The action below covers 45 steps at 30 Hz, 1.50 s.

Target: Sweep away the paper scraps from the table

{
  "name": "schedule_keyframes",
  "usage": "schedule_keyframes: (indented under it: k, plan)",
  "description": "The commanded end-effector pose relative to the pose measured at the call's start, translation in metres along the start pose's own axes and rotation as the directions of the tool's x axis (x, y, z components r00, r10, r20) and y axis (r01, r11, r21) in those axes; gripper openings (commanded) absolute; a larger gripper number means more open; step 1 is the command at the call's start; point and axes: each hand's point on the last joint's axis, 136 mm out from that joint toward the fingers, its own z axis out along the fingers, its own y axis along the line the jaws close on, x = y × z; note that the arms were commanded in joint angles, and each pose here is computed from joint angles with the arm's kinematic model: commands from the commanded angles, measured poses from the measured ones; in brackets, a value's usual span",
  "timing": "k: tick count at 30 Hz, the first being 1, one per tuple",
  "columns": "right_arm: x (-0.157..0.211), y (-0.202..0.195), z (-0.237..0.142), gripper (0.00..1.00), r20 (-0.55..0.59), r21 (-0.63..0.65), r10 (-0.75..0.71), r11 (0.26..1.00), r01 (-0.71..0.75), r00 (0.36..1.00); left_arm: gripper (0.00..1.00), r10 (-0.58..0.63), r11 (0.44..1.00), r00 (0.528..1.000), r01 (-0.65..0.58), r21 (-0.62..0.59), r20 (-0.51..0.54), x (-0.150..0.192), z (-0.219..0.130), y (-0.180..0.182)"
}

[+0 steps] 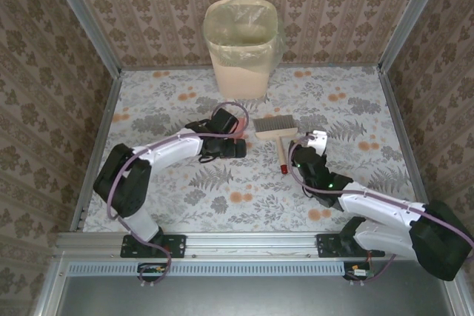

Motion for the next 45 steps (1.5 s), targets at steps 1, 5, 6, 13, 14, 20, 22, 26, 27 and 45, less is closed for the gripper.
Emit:
schedule_keyframes:
  k: [1, 5, 6, 13, 14, 20, 22, 26, 27, 45]
  plan:
    - [0.0, -0.023, -0.004, 0.64, 0.021, 0.088, 0.019, 0.996, -0.02, 1.0, 1.0, 0.031, 0.999, 0.991, -0.033, 0.008, 0.129, -0.018, -0.045, -0.007]
    - [-0.007, -0.035, -0.01, 0.95, 0.046, 0.132, 0.021, 0.991, -0.027, 0.999, 1.0, 0.029, 0.999, 0.939, -0.02, -0.03, 0.342, -0.043, -0.094, 0.003]
    - [-0.008, -0.036, -0.011, 1.0, 0.046, 0.135, 0.019, 0.991, -0.025, 0.999, 1.0, 0.025, 0.999, 0.913, -0.007, -0.044, 0.406, -0.051, -0.107, 0.009]
    - [-0.045, -0.039, -0.016, 1.0, 0.102, 0.163, 0.011, 0.986, -0.028, 0.995, 1.0, 0.03, 0.993, 0.685, 0.063, -0.101, 0.728, -0.088, -0.188, 0.066]
    - [-0.053, -0.037, -0.015, 1.0, 0.107, 0.171, -0.007, 0.985, -0.011, 0.994, 1.0, 0.003, 0.991, 0.666, 0.096, -0.089, 0.746, -0.09, -0.193, 0.078]
    - [-0.088, -0.051, 0.005, 1.0, 0.213, 0.212, 0.052, 0.972, -0.098, 0.976, 1.0, -0.001, 0.984, 0.518, 0.154, -0.092, 0.855, -0.101, -0.212, 0.133]
    - [-0.092, -0.051, 0.023, 1.0, 0.211, 0.141, 0.099, 0.981, -0.13, 0.972, 1.0, 0.0, 0.971, 0.479, 0.209, -0.114, 0.878, -0.102, -0.212, 0.158]
    - [-0.105, -0.052, 0.046, 1.0, 0.235, 0.162, -0.043, 0.987, 0.004, 0.971, 1.0, 0.001, 0.932, 0.432, 0.326, -0.157, 0.902, -0.095, -0.2, 0.208]
    - [-0.109, -0.056, 0.05, 1.0, 0.232, 0.203, -0.087, 0.978, 0.039, 0.969, 1.0, 0.009, 0.918, 0.429, 0.354, -0.177, 0.903, -0.091, -0.197, 0.22]
    - [-0.053, -0.114, 0.101, 1.0, 0.012, 0.162, -0.18, 0.971, 0.176, 0.984, 1.0, 0.125, 0.798, 0.687, 0.359, -0.484, 0.715, -0.055, -0.104, 0.285]
